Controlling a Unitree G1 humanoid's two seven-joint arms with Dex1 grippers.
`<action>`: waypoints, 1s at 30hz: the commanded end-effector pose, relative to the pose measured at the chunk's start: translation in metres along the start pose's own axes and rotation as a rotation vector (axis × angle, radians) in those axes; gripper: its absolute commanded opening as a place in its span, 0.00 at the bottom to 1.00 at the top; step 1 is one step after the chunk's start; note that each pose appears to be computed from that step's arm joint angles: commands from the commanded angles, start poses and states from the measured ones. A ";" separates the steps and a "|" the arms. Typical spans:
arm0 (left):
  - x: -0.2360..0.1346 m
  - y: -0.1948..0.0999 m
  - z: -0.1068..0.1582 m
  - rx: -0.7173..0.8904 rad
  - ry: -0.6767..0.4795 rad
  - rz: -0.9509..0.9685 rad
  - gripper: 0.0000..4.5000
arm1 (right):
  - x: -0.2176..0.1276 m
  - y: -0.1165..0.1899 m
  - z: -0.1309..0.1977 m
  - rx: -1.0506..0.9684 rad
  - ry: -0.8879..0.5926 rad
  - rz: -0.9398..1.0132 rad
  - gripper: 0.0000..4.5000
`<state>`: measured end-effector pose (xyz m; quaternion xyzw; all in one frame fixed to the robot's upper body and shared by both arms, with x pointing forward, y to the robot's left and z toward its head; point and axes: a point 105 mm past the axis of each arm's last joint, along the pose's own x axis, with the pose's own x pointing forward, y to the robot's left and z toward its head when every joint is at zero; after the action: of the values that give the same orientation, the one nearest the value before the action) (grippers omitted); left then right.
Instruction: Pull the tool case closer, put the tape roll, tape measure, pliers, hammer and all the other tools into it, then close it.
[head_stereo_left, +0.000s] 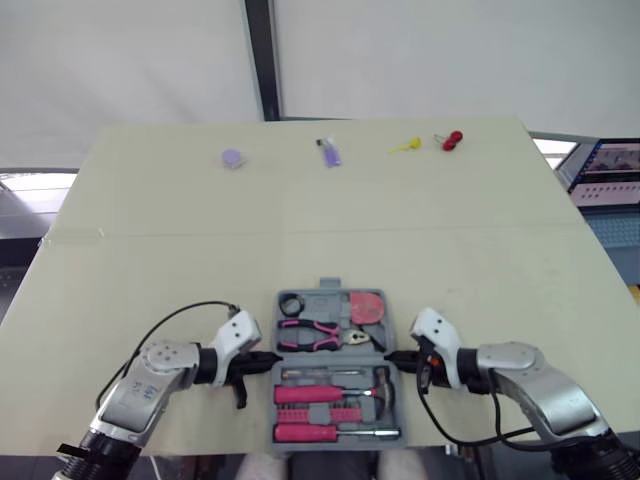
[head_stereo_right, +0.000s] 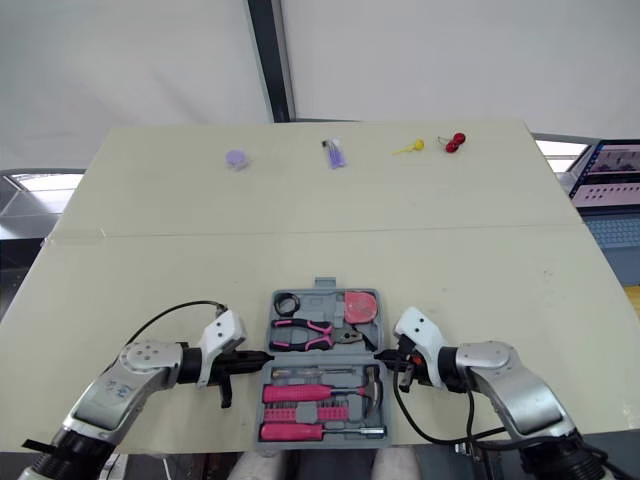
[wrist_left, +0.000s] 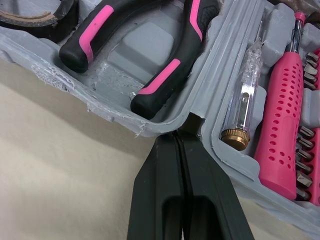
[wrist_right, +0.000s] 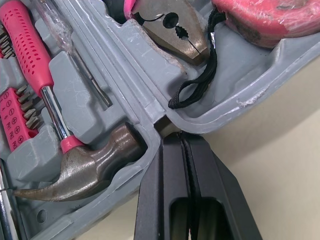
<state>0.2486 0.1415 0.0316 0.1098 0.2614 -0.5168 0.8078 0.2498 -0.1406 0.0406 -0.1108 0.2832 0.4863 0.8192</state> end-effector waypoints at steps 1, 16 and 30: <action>0.002 -0.009 -0.001 -0.004 -0.003 -0.038 0.01 | 0.003 0.012 0.012 -0.029 -0.040 0.054 0.01; 0.001 -0.010 -0.003 0.001 0.007 -0.039 0.01 | 0.005 0.012 0.011 -0.030 -0.039 0.050 0.01; -0.001 -0.001 -0.006 0.003 0.017 -0.008 0.01 | 0.002 0.008 0.008 -0.021 -0.031 0.032 0.01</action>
<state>0.2473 0.1429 0.0311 0.1151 0.2606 -0.5183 0.8064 0.2495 -0.1395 0.0400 -0.1116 0.2836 0.4878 0.8180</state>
